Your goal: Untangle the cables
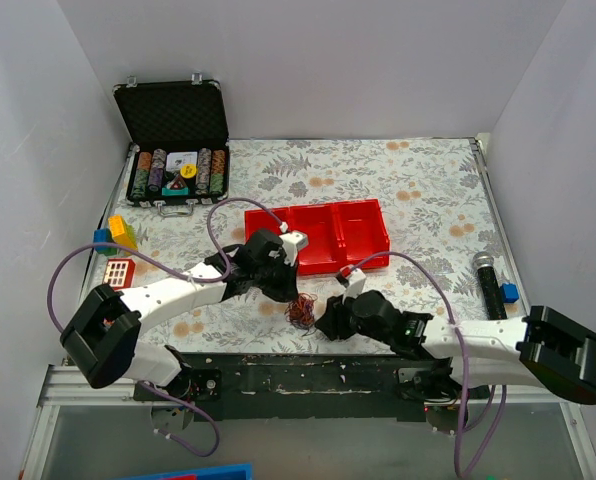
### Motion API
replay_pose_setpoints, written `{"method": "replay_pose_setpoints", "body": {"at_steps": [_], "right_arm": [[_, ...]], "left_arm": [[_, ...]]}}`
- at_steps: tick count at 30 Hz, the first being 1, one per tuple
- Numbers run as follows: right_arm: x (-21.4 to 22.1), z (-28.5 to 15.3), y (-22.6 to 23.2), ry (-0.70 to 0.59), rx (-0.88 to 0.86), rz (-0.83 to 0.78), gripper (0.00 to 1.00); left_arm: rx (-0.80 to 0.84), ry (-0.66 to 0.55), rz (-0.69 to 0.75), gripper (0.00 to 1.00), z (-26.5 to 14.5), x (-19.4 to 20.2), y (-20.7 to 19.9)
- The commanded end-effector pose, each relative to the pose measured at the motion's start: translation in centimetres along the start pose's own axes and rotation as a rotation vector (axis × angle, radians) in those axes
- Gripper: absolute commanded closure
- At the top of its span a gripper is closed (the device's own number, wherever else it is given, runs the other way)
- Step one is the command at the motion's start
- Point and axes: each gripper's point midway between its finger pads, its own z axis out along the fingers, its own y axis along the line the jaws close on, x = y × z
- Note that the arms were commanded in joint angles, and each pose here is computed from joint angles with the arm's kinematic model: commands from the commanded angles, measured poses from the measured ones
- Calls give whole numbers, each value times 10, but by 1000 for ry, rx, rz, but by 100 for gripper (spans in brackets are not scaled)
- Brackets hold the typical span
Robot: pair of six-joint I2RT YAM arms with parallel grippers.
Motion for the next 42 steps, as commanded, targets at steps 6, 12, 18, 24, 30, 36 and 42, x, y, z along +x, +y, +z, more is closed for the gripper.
{"method": "replay_pose_setpoints", "body": {"at_steps": [6, 12, 18, 24, 30, 36, 42], "right_arm": [[-56, 22, 47, -133, -114, -7, 50], [-43, 33, 44, -77, -98, -8, 55], [-28, 35, 38, -43, -96, 1, 67], [-24, 26, 33, -31, -82, 7, 99], [-10, 3, 15, -14, -40, 33, 99], [4, -18, -5, 1, 12, 67, 99], [17, -25, -20, 50, 85, 90, 99]], "left_arm": [[-47, -36, 27, 100, -10, 4, 12], [-49, -40, 32, 100, -13, 8, 14], [-54, -52, 44, 100, -16, 7, 14], [-50, -85, 100, 100, -27, -14, 6], [-37, -82, 198, 100, -54, -35, -7], [13, -137, 257, 100, -94, -46, -26], [31, -249, 355, 100, -143, -77, -49]]}}
